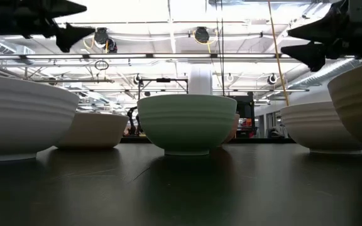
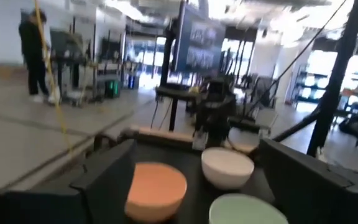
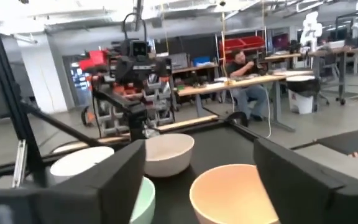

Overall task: Nest bowls inside each other
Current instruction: Stack the right white bowl on the green bowl

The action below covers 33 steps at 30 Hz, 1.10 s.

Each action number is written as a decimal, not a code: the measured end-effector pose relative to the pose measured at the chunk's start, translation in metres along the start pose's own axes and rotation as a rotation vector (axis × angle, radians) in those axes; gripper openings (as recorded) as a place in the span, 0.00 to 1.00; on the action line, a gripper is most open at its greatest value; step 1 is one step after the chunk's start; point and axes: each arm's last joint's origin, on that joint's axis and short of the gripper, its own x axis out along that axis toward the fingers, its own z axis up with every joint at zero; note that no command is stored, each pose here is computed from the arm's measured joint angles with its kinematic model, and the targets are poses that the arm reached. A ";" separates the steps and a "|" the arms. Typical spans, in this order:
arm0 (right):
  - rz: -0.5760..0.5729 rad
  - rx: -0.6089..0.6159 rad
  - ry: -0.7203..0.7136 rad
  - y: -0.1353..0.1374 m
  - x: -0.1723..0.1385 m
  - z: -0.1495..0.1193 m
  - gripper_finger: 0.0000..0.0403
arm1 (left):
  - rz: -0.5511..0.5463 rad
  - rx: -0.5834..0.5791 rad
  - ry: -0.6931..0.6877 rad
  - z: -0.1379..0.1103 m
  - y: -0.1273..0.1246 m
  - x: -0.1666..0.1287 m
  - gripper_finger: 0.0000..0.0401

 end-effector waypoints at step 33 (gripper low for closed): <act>-0.008 -0.036 0.014 0.000 0.002 -0.003 0.80 | -0.043 0.047 -0.066 0.009 0.000 0.006 0.98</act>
